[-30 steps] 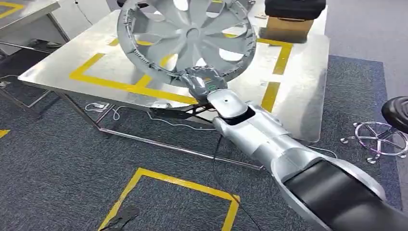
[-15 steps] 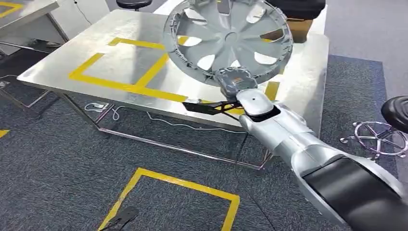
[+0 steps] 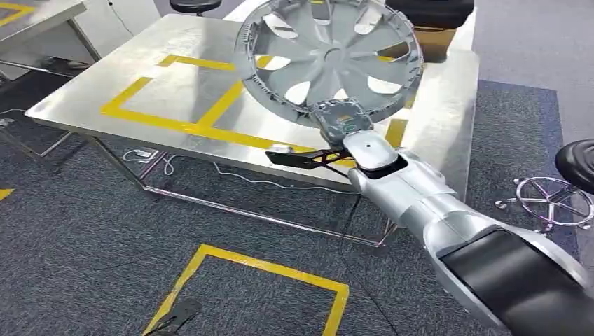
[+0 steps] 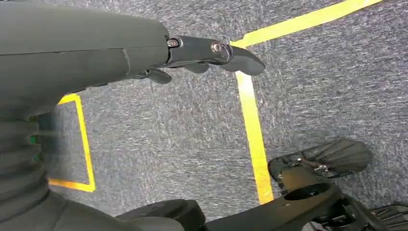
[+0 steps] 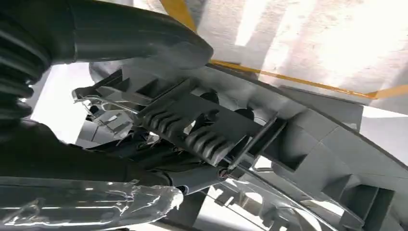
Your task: Take the parts from the cabinet and place them on the table.
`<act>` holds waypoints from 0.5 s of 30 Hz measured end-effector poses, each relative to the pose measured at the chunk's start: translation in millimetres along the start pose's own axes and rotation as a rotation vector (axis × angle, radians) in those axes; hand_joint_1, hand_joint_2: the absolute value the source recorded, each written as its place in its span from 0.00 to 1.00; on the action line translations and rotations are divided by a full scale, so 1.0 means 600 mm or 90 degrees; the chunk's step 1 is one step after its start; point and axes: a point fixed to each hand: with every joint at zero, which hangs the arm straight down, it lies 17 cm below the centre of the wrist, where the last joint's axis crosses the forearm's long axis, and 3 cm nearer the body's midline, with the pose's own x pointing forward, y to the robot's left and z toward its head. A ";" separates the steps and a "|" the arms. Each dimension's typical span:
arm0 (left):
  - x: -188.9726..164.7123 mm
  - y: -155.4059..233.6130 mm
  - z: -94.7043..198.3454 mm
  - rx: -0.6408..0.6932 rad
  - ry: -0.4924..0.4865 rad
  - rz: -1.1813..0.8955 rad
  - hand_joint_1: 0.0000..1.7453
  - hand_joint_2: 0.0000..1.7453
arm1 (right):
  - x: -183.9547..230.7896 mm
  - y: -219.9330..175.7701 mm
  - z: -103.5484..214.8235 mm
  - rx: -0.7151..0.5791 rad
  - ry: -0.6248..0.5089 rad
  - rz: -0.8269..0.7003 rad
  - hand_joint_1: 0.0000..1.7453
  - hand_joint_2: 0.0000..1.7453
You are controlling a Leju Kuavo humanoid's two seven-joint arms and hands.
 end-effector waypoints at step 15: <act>-0.002 -0.001 0.000 -0.003 0.004 0.000 0.00 1.00 | 0.007 -0.001 0.000 -0.001 -0.005 0.000 1.00 1.00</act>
